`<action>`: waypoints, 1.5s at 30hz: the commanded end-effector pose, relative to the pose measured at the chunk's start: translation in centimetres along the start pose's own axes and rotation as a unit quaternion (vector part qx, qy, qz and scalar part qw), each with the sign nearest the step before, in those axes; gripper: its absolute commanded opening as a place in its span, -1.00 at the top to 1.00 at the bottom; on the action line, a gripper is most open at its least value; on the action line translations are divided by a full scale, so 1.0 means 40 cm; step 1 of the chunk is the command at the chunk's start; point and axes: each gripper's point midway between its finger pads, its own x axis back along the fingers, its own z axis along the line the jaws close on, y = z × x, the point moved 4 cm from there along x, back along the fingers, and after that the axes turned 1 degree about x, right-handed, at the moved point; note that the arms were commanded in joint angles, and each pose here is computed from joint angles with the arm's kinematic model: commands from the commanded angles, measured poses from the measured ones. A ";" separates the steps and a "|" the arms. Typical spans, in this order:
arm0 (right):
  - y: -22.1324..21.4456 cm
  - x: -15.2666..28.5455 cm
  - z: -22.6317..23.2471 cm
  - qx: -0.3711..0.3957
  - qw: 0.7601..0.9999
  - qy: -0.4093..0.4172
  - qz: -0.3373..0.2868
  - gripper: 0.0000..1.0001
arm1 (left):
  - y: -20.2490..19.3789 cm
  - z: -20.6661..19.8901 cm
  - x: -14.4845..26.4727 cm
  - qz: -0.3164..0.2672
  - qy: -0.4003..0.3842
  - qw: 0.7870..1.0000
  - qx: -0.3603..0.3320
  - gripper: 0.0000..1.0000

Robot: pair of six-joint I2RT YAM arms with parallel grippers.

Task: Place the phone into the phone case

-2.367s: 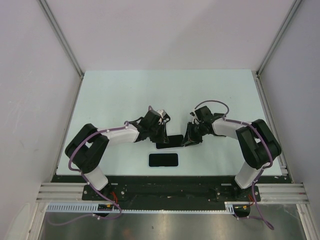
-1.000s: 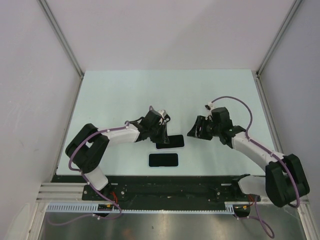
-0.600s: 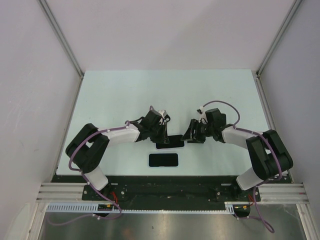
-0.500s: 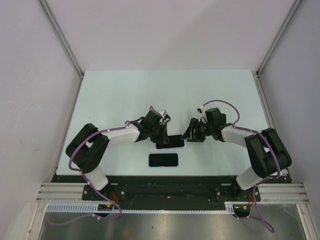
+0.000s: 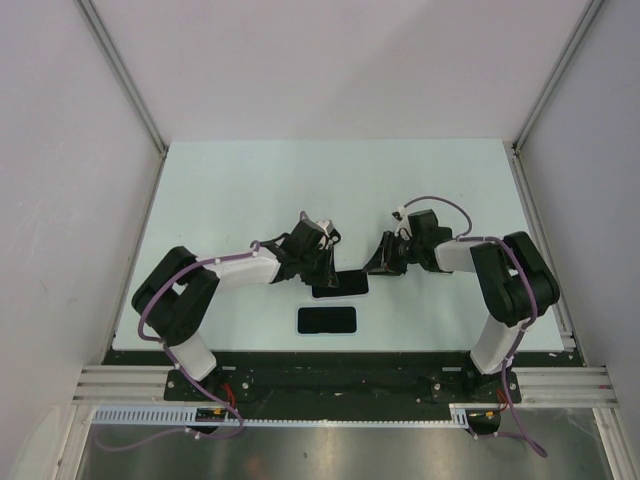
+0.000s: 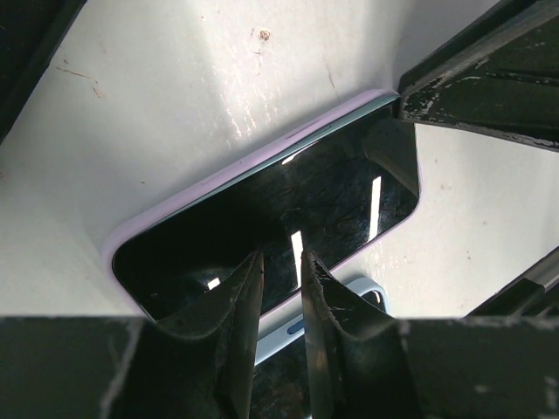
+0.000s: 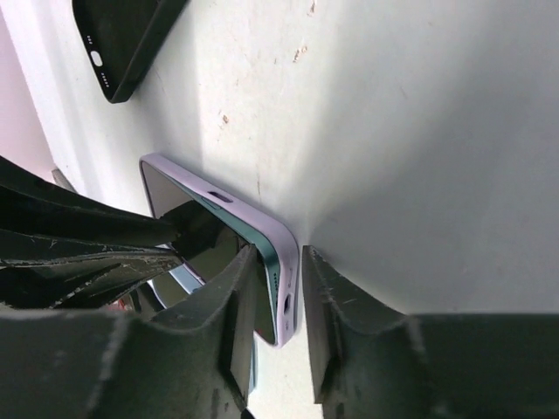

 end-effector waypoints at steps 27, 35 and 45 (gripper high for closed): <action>-0.126 -0.034 -0.155 0.140 0.915 -0.372 0.076 0.86 | -0.109 0.114 -0.052 0.090 0.113 0.990 0.004 0.36; -0.052 0.020 0.031 0.216 0.910 -0.351 -0.029 0.95 | -0.061 0.068 -0.021 0.058 0.085 0.995 -0.013 0.29; 0.069 0.171 0.216 0.132 0.977 -0.125 -0.112 0.82 | 0.060 -0.007 0.142 -0.070 0.048 0.994 -0.063 -0.11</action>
